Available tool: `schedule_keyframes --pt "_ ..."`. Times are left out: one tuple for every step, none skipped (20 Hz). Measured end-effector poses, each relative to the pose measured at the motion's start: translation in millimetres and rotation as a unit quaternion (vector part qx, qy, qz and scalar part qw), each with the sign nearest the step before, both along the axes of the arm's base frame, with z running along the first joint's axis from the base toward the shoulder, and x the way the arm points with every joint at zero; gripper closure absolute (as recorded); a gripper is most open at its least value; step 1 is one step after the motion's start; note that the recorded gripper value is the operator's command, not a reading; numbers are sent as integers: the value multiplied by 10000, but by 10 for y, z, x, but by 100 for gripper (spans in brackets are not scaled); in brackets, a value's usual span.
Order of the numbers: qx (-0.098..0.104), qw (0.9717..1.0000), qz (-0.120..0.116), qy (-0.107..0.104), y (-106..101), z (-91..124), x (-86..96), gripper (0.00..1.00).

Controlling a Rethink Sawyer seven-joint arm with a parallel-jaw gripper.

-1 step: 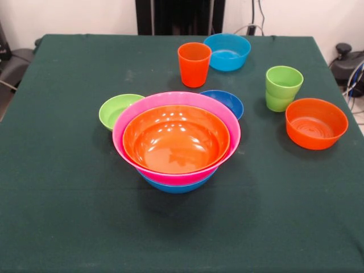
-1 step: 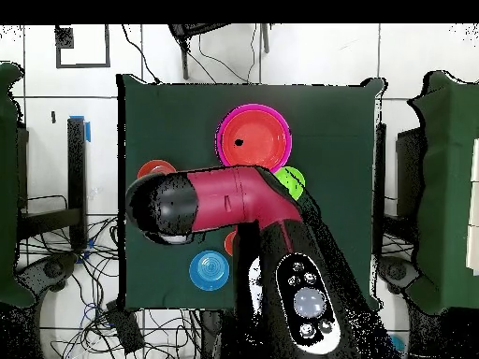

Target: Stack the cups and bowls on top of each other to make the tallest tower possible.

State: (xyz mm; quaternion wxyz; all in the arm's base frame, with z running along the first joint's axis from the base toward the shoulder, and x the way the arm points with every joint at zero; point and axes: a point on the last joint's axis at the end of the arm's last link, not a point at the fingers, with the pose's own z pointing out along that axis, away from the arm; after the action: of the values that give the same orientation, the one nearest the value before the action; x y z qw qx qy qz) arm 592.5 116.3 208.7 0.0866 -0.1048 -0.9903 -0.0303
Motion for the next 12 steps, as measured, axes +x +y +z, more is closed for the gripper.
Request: schedule_keyframes --pt "4 10000 -16 22 -13 -35 -5 0" --pt "11 10000 -50 52 -37 -95 -12 0" --pt "21 9999 -103 77 -75 -192 -20 0" --pt "29 9999 -132 88 -95 -248 -25 0" --pt "35 9998 -156 97 -110 -297 -30 0" --pt "42 9998 -179 106 -125 -347 -34 0" --pt "48 9997 -203 115 -140 -396 -39 0" --pt "48 9997 -207 120 -145 -419 -44 0" --pt "48 9997 -210 125 -150 -441 -48 0" --pt "41 9997 -210 136 -161 -485 -58 0" --pt "18 9997 -195 159 -177 -562 -84 0" --pt "-2 9997 -183 172 -189 -611 -102 0"
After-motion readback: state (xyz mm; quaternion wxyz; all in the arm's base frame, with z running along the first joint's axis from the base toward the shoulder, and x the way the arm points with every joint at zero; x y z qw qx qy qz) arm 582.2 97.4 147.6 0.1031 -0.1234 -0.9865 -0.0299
